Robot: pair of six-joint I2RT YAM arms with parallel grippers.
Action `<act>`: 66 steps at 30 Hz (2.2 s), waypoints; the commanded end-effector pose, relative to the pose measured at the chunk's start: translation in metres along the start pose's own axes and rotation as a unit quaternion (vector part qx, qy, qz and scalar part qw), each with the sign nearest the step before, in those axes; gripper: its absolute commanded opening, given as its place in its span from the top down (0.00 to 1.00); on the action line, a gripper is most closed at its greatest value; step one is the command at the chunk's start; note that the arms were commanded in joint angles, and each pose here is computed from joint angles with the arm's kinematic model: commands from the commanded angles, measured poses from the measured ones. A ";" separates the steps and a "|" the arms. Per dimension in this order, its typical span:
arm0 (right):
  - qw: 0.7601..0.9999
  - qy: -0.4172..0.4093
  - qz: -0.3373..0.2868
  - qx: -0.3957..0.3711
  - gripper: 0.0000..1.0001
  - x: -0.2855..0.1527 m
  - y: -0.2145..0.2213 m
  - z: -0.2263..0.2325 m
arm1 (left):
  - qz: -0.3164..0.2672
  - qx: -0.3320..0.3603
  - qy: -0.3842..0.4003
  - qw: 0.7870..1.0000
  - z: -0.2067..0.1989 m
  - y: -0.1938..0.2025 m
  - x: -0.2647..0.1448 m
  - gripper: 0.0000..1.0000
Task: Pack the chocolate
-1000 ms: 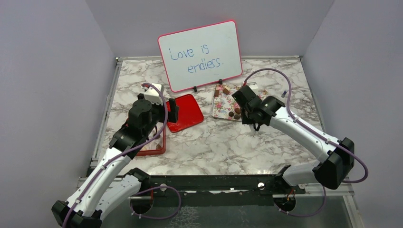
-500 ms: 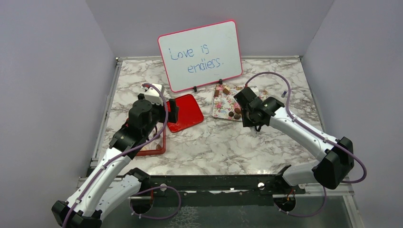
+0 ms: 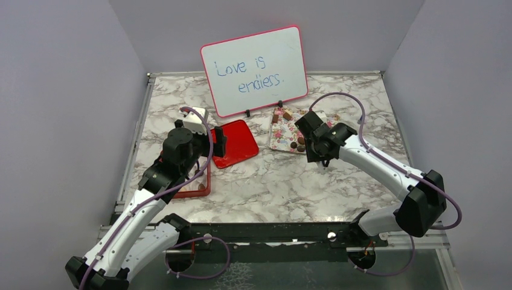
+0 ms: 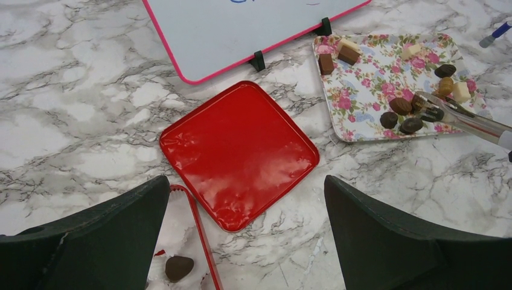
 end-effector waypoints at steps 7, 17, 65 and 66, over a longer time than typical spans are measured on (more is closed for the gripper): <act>1.000 0.002 -0.008 -0.009 0.60 0.015 -0.005 0.003 | -0.013 -0.002 0.014 1.000 -0.004 -0.002 -0.003 0.01; 0.999 0.040 -0.011 -0.011 0.69 0.011 -0.011 -0.006 | -0.015 -0.008 0.014 1.000 -0.004 -0.004 -0.001 0.01; 0.927 -0.336 -0.134 -0.096 0.73 -0.085 -0.043 0.160 | -0.173 -0.092 -0.119 0.973 0.037 -0.063 -0.066 0.01; 0.924 -0.342 -0.137 -0.102 0.73 -0.089 -0.042 0.168 | -0.176 -0.093 -0.125 0.972 0.039 -0.063 -0.068 0.01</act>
Point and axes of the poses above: each gripper's point midway between its finger pads, its own x axis out along the fingers, its own z axis along the line the jaws close on, y = z × x, the point moved 5 cm from there along -x, back along the fingers, and after that the axes turned 3 degrees about x, right-handed, at the moved point
